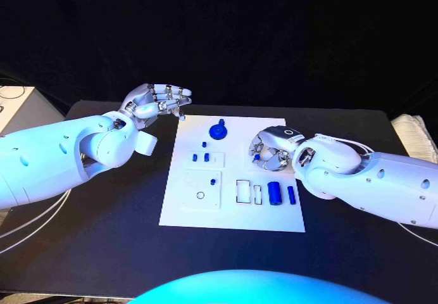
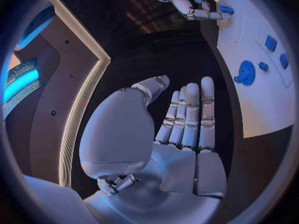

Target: Assemble the parts on the task board

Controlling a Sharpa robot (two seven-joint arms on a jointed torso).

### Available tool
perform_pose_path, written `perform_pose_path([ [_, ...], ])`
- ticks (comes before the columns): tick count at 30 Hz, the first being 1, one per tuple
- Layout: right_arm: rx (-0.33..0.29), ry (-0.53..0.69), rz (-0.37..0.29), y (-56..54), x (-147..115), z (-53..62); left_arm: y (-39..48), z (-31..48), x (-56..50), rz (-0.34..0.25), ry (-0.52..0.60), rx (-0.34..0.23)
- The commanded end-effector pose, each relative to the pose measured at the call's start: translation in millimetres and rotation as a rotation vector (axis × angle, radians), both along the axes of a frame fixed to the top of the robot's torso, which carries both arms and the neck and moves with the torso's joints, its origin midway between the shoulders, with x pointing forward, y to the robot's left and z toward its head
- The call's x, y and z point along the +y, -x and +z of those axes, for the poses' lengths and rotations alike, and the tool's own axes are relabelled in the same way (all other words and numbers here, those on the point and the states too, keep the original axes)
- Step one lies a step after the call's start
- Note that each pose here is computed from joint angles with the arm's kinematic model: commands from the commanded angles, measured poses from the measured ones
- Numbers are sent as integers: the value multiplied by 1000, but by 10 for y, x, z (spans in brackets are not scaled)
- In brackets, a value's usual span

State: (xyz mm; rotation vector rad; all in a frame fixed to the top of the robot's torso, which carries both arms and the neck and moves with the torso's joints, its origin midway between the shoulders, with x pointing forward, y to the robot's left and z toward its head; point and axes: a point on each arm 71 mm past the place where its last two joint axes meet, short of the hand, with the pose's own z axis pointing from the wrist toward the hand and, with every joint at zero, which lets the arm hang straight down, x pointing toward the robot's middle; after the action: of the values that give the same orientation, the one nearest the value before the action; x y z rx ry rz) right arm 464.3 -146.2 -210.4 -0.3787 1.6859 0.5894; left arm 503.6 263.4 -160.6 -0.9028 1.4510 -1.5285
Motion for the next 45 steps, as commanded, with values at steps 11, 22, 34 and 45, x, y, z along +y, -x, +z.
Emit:
perform_pose_path([
  [11,-24,44,4,12,-12,-23,3,1,-11,-15,8,5],
  [22,-28,40,6,22,-12,-19,1,-1,-6,-13,6,8],
  [34,-31,32,8,27,-11,-15,0,-2,-3,-11,6,9],
  [45,-47,-28,-5,44,-5,12,-4,-5,6,-6,4,11],
])
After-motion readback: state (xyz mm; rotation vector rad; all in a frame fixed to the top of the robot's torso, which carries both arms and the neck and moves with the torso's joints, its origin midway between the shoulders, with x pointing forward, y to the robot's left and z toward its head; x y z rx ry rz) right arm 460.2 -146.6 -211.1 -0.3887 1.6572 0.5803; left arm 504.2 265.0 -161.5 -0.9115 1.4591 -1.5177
